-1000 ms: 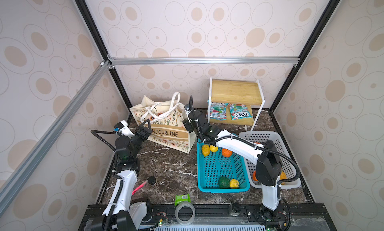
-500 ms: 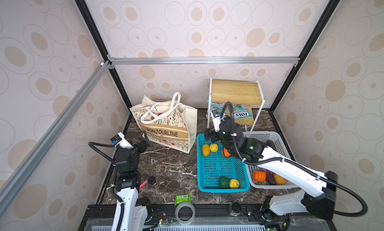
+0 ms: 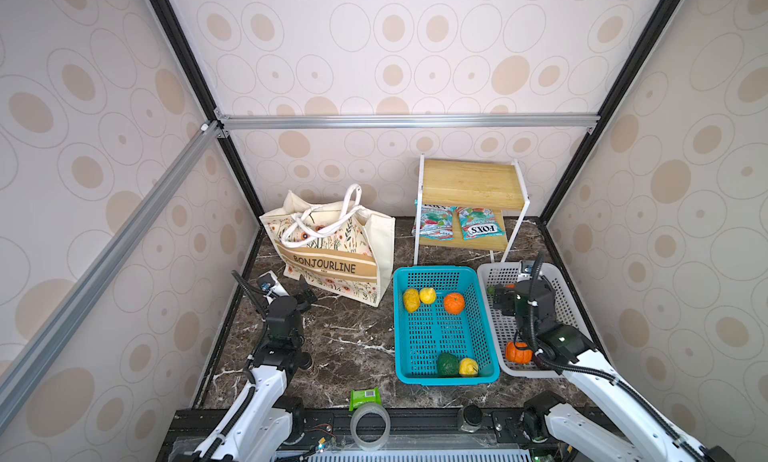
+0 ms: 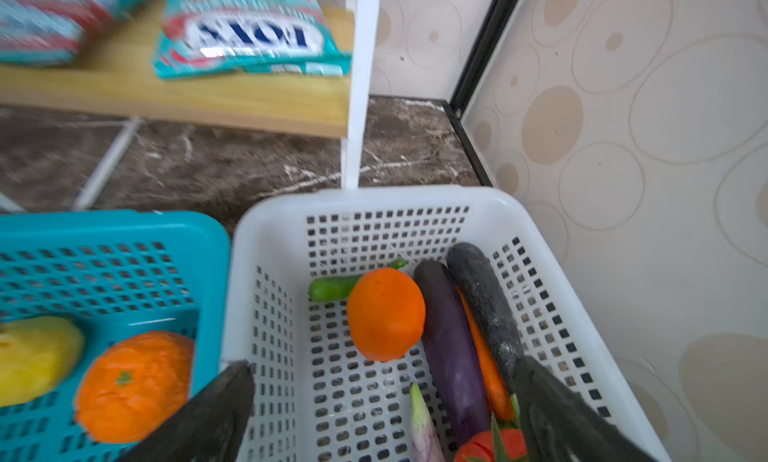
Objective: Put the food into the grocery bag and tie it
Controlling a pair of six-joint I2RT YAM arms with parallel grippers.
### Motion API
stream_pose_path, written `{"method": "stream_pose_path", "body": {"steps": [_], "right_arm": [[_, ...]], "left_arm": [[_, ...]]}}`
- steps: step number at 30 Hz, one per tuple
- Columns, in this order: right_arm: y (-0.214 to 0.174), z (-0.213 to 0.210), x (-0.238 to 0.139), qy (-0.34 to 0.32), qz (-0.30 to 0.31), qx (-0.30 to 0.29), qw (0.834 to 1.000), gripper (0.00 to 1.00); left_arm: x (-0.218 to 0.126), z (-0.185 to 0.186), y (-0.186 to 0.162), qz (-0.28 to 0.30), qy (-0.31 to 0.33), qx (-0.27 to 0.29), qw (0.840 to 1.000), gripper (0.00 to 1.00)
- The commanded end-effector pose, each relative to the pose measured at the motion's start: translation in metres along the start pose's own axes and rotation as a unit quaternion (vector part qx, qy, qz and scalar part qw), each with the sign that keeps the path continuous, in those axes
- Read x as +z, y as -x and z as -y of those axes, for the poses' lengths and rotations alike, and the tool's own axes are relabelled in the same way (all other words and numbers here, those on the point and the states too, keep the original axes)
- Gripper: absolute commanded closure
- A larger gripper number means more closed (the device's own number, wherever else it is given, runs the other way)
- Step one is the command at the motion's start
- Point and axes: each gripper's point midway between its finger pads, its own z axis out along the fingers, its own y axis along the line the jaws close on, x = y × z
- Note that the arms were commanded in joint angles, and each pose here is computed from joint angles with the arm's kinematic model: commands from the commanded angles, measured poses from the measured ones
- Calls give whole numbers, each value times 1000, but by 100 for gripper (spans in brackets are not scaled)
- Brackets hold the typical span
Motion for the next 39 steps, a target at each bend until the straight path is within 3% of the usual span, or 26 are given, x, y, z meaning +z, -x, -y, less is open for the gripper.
{"method": "stream_pose_path", "body": {"steps": [1,4,8,12,17,21,25,31,34,36,39], "right_arm": [[4,14,15,-54,28,34,998,0],[-4,12,32,-60,45,41,996,1],[-26,27,54,-85,39,54,994,1],[-36,20,65,-60,66,54,995,2],[-29,12,73,-36,88,60,994,2],[-21,5,81,-18,107,62,992,1],[-16,-3,89,-2,113,49,992,1],[-22,-10,108,7,118,44,992,1],[-27,-23,118,35,84,28,995,0],[-27,-23,124,38,107,30,993,0],[-32,-21,128,45,65,40,996,0]], "left_arm": [[3,-17,7,39,62,56,996,1],[-2,-4,0,73,2,80,994,1],[2,-6,-14,65,5,95,993,1],[7,5,-24,75,-32,105,991,1],[16,20,-21,83,-69,89,990,1],[34,44,-24,65,-107,108,986,1],[50,43,-28,45,-85,121,988,1],[38,38,-32,105,-107,122,981,1],[46,44,-37,84,-111,133,981,1],[52,47,-41,66,-118,135,982,1],[52,46,-41,67,-118,133,982,1]]}}
